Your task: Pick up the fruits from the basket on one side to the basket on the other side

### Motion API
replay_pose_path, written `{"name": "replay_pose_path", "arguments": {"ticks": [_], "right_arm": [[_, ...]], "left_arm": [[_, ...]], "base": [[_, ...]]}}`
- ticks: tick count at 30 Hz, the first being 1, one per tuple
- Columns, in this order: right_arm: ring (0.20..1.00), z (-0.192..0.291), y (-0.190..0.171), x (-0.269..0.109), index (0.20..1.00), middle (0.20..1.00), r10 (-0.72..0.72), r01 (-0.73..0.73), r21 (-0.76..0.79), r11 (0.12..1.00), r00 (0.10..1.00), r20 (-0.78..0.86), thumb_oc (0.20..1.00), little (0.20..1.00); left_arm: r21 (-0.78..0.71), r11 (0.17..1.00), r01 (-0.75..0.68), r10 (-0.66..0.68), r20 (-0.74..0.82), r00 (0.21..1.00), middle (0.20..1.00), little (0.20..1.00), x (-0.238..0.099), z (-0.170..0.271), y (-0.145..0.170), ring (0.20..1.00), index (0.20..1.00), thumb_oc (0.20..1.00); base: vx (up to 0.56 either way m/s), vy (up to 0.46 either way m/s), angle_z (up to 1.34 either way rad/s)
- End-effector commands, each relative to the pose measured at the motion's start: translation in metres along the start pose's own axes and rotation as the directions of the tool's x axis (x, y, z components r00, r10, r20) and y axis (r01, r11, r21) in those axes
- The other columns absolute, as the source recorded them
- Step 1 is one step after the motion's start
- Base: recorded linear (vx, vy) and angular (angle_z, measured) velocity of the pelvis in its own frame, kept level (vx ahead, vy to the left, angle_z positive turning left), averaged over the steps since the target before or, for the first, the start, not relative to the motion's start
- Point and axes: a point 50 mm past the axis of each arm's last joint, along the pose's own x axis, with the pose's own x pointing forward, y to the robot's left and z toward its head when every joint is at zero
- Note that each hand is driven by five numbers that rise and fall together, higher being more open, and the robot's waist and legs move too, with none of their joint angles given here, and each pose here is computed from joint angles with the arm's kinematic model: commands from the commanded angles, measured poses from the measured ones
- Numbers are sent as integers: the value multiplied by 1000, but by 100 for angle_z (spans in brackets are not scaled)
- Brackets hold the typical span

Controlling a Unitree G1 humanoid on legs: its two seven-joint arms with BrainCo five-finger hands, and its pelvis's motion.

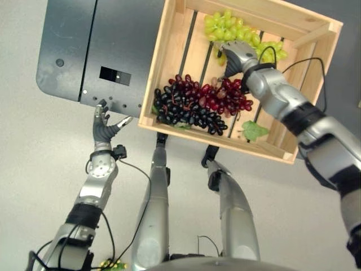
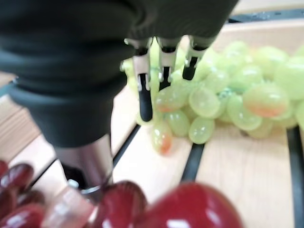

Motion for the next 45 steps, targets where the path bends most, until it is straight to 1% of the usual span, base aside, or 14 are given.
{"name": "replay_pose_path", "arguments": {"ticks": [1,6,9,10,15,20,23,25,35,39,45], "right_arm": [[1000,5,11,-21,1000,1000,46,-50,42,998,994,101,1000,1000],[1000,-8,8,-44,1000,1000,96,-95,-14,995,989,114,1000,1000],[1000,-13,5,-53,1000,1000,101,-100,-12,995,988,113,1000,1000],[1000,-10,-1,-59,1000,1000,100,-98,-21,995,985,144,1000,1000],[1000,-9,-8,-77,1000,1000,126,-126,-9,992,975,182,1000,1000],[1000,-14,0,-85,1000,1000,142,-153,55,987,975,172,1000,1000],[1000,-17,7,-85,1000,1000,156,-170,87,982,976,152,1000,1000],[1000,-20,18,-82,1000,1000,160,-178,143,974,979,125,1000,1000],[1000,-13,50,-71,1000,1000,109,-129,339,932,991,79,1000,1000],[1000,-5,60,-64,1000,1000,102,-121,363,924,992,71,1000,1000],[1000,5,69,-49,1000,1000,112,-124,339,933,992,56,1000,1000]], "left_arm": [[35,998,-51,47,94,994,1000,1000,3,17,22,1000,1000,1000],[67,997,-39,32,95,995,1000,1000,-1,17,27,1000,1000,1000],[78,996,-35,28,92,995,1000,1000,-2,16,30,1000,1000,1000],[78,997,-29,22,82,996,1000,1000,-4,14,31,1000,1000,1000],[77,997,-17,11,79,997,1000,1000,-8,13,34,1000,1000,1000],[83,997,-3,-3,74,997,1000,1000,-9,12,32,1000,1000,1000],[81,997,9,-15,72,997,1000,1000,-9,11,29,1000,1000,1000],[80,997,16,-21,64,998,1000,1000,-10,10,27,1000,1000,1000],[55,998,3,-6,65,998,1000,1000,-8,9,20,1000,1000,1000],[35,999,-1,-1,56,998,1000,1000,-8,7,16,1000,1000,1000],[4,1000,-4,3,54,999,1000,1000,-7,8,9,1000,1000,1000]], "base": [[0,0,0],[0,-2,1],[0,0,0],[0,0,0],[0,1,1],[0,0,0],[0,0,0],[0,0,0],[0,0,0],[0,0,0],[0,0,0]]}}
